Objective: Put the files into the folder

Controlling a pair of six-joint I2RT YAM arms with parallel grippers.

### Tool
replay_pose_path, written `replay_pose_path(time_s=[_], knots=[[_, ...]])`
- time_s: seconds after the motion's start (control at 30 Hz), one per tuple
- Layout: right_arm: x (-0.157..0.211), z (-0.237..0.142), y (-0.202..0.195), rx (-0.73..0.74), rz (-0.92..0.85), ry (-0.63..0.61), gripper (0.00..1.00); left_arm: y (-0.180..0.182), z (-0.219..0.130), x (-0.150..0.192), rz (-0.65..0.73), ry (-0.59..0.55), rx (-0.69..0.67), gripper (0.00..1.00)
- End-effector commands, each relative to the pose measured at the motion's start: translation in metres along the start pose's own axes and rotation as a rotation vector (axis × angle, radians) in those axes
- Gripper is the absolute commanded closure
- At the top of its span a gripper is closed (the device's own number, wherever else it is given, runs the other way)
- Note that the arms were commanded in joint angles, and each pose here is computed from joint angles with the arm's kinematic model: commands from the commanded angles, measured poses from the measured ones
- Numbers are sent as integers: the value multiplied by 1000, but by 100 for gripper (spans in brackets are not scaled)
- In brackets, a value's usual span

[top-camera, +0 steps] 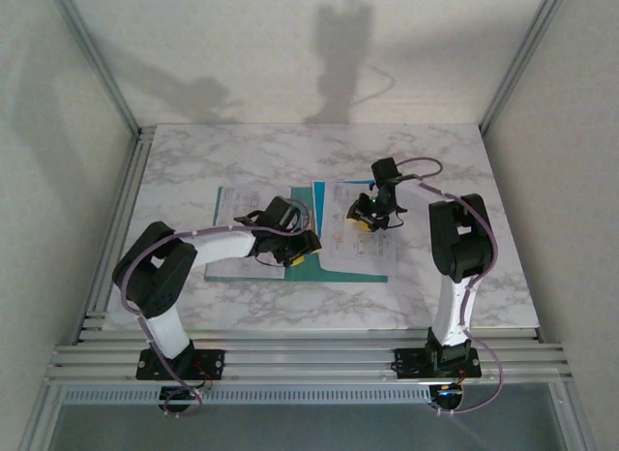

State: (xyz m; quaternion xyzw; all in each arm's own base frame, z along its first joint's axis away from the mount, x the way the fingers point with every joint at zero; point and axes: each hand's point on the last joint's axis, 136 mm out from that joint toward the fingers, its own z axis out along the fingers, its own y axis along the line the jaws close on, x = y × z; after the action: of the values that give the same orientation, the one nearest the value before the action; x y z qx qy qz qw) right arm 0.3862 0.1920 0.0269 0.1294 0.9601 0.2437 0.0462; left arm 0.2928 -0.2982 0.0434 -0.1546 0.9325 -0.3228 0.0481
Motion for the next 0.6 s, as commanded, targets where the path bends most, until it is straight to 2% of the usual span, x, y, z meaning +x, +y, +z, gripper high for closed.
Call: replay_pose_path(time_s=[0.0,0.23,0.57], knots=[[3,6,4,0,-47,51,65,-19,8,2,1,14,40,44],[3,10,8,-20,-92,80,65,-24,21,8,-3,25,32,47],[7,11,8,-20,-148,105,65,-20,34,15,-14,42,6,61]])
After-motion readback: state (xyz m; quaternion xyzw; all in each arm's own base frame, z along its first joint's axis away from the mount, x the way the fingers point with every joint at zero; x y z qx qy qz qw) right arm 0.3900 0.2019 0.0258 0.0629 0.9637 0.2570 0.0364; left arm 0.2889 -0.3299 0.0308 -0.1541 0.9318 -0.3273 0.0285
